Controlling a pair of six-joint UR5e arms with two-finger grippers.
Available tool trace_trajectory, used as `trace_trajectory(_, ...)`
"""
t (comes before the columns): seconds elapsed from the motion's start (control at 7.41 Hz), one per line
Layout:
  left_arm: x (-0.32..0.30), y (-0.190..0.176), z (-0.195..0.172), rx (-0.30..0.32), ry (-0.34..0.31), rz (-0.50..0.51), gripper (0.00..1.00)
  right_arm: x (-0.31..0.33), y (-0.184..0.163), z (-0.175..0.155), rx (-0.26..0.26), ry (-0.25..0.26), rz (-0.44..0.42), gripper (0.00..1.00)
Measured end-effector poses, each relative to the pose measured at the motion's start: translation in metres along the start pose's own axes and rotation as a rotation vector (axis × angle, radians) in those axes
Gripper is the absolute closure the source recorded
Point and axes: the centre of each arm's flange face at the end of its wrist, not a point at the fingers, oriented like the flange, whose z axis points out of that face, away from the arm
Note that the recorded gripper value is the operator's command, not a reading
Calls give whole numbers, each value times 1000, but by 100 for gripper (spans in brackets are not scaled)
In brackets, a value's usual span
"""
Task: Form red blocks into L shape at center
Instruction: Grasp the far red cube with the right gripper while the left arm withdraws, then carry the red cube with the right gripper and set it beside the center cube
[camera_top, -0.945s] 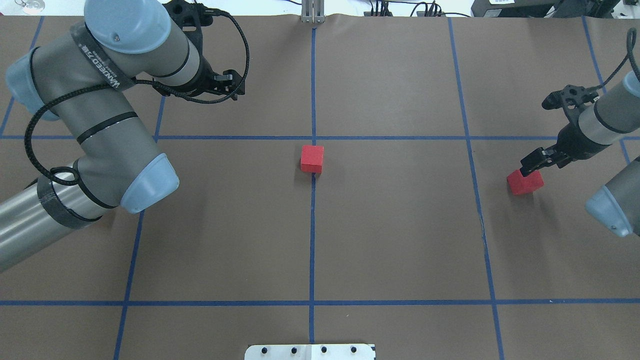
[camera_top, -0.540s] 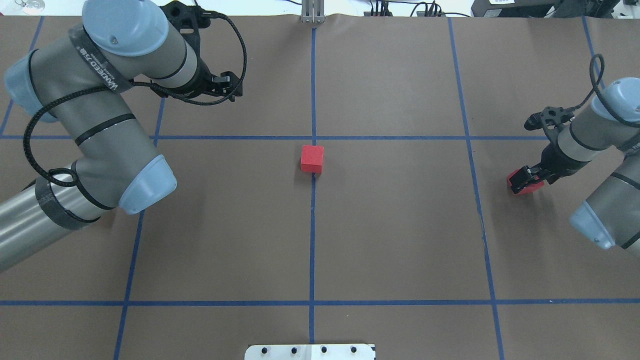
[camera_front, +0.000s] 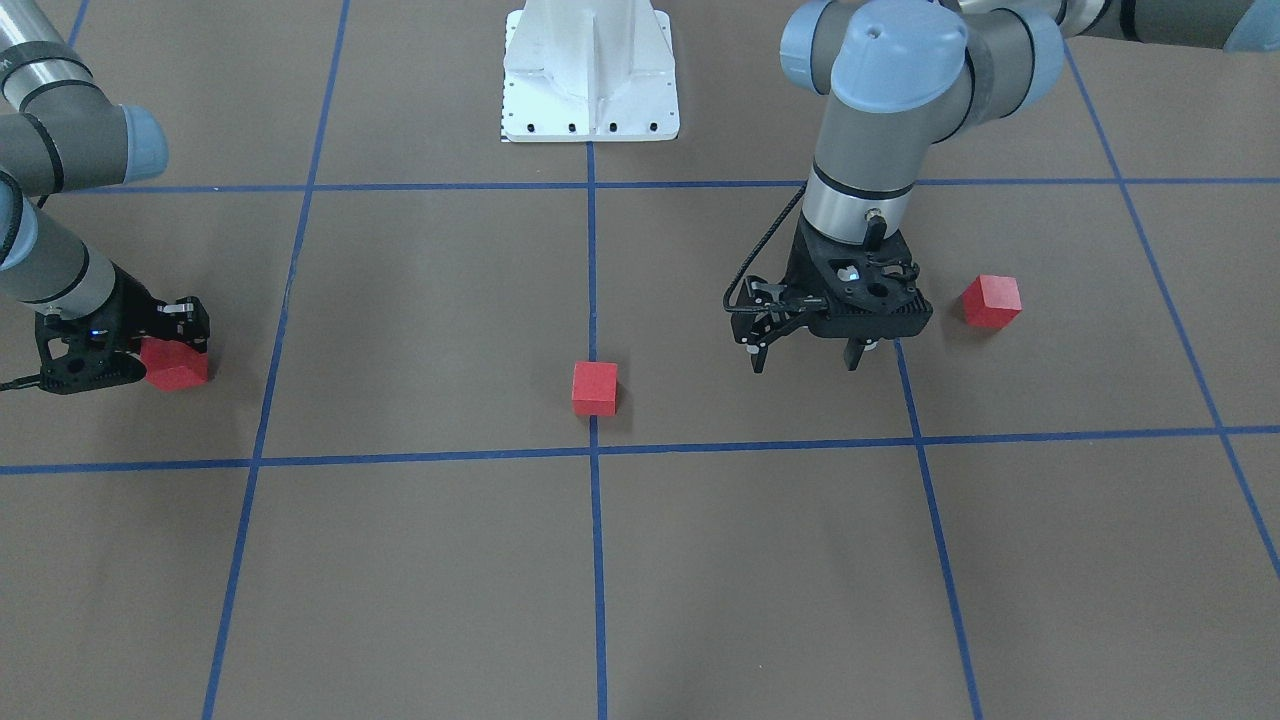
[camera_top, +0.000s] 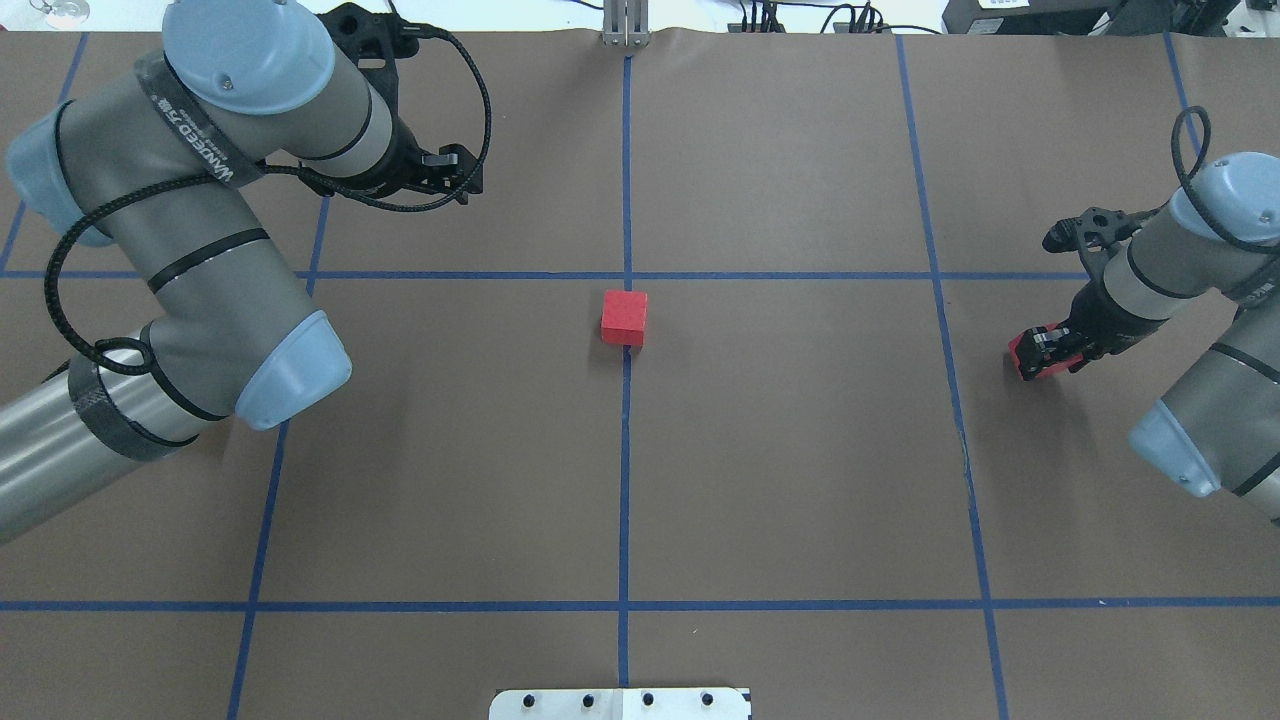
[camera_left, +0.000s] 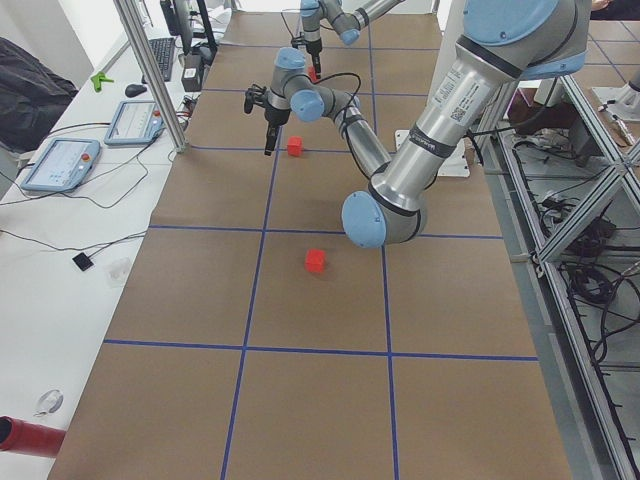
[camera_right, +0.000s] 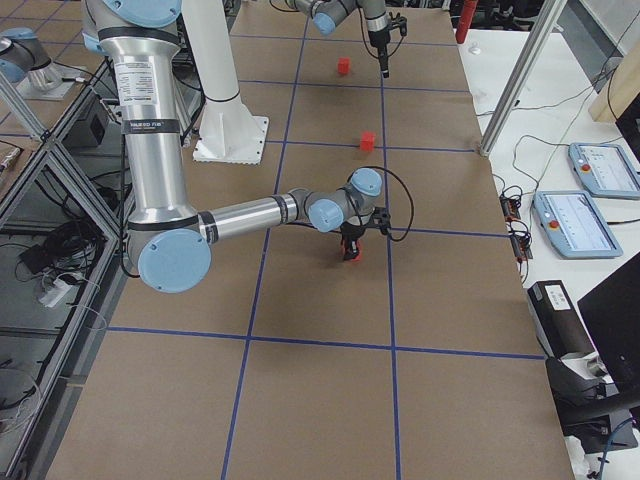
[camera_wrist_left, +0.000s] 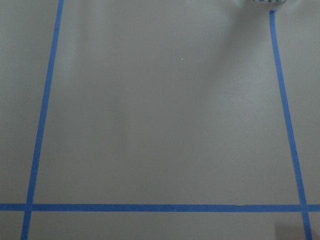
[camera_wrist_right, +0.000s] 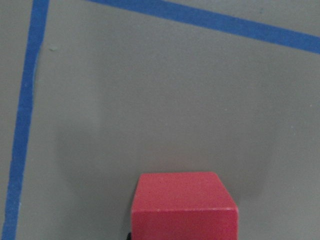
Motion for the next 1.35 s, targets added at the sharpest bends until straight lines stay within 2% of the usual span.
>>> trace_trajectory(0.27,-22,5,4,-1,-9,19,0,-45,-6,-44,42,-43,-31,100)
trace_trajectory(0.54,-64,7,4,4,-38,61,0,-134,-38,-91,34,-76,-31,100)
trace_trajectory(0.68,-88,6,2,6,-59,85,0,-185,-44,-103,18,-89,-31,100)
trace_trajectory(1.08,-152,-1,-2,-33,-84,143,0,-331,-27,-98,6,-119,5,100)
trace_trajectory(1.35,-193,-6,-4,-47,-87,182,0,-421,-28,-78,12,-98,54,100)
